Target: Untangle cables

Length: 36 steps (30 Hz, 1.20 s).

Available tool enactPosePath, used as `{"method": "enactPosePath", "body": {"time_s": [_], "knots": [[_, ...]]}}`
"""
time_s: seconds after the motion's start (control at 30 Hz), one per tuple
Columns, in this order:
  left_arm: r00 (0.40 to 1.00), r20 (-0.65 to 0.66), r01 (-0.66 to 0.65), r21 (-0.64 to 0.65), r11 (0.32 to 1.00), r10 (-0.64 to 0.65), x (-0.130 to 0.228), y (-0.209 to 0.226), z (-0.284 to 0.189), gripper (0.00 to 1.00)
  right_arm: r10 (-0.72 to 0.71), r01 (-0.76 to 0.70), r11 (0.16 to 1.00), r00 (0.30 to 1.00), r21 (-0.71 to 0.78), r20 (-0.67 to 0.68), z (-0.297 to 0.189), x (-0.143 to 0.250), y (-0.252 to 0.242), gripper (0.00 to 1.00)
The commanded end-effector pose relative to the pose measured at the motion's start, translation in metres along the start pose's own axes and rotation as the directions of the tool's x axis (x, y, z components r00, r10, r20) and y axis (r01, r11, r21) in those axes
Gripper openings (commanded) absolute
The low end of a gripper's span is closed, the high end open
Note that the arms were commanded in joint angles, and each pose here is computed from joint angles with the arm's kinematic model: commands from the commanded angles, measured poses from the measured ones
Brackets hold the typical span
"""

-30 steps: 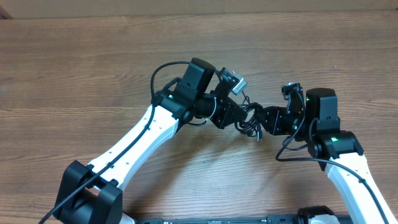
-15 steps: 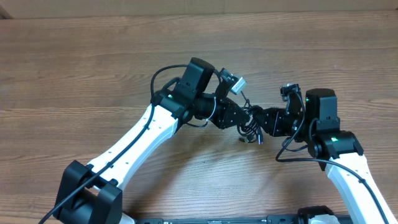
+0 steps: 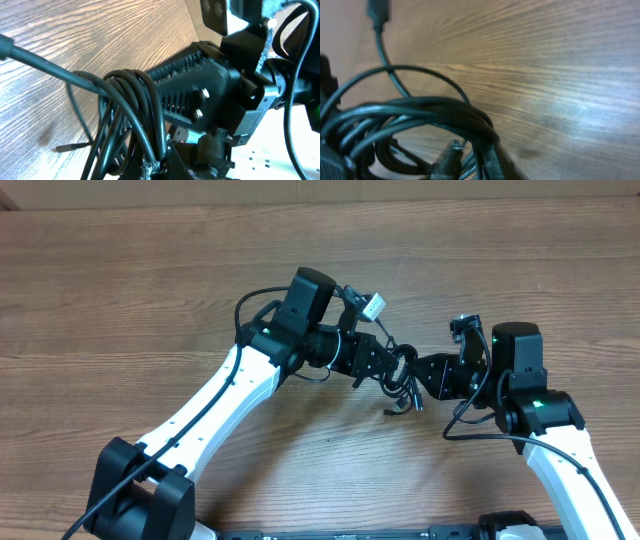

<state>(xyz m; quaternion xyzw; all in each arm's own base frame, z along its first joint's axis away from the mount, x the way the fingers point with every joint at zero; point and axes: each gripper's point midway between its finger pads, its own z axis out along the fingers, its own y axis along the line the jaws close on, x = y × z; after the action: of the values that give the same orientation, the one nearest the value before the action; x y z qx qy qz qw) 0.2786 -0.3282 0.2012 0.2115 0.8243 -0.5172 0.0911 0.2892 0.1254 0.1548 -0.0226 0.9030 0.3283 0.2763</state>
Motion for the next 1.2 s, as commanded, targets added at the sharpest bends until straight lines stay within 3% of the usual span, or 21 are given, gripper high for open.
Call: {"method": "enactPosePath", "body": {"time_s": [0.0,0.13,0.3,0.47,0.57,0.7,0.97,1.17], "knots": [[1.0,0.002,-0.01,0.076,0.997,0.01,-0.005,-0.027,-0.008,0.04,-0.067,0.067,0.998,0.998,-0.01,0.012,-0.001,-0.004,0.001,0.38],[0.999,-0.003,0.033,0.079,0.996,-0.033,-0.005,-0.027,-0.008,0.04,-0.102,0.102,0.995,0.994,-0.007,0.035,-0.001,-0.009,0.002,0.38],[0.995,-0.008,0.103,0.078,0.992,-0.102,-0.005,-0.027,-0.008,0.04,-0.114,0.115,0.993,0.992,-0.011,0.053,-0.002,-0.014,0.003,0.24],[0.991,-0.016,0.132,0.087,0.987,-0.131,-0.004,-0.029,-0.009,0.04,-0.113,0.114,0.993,0.992,-0.026,0.048,-0.002,-0.013,0.006,0.2],[0.99,-0.008,0.138,0.073,0.988,-0.138,-0.005,-0.026,-0.008,0.04,-0.109,0.11,0.994,0.993,-0.028,0.042,-0.002,-0.011,0.006,0.11],[0.989,0.053,0.14,-0.016,0.99,-0.139,-0.013,-0.009,-0.008,0.04,-0.095,0.095,0.995,0.995,-0.025,0.021,-0.001,-0.006,0.004,0.04],[0.973,0.197,0.165,-0.235,0.958,-0.119,-0.032,0.033,-0.015,0.04,-0.054,0.052,0.998,0.998,-0.026,-0.042,-0.002,0.01,0.002,0.04],[0.945,0.316,0.231,-0.452,0.862,-0.088,-0.042,0.075,-0.035,0.04,-0.025,0.008,0.989,0.993,-0.15,-0.112,-0.005,0.026,0.023,0.04]]}}
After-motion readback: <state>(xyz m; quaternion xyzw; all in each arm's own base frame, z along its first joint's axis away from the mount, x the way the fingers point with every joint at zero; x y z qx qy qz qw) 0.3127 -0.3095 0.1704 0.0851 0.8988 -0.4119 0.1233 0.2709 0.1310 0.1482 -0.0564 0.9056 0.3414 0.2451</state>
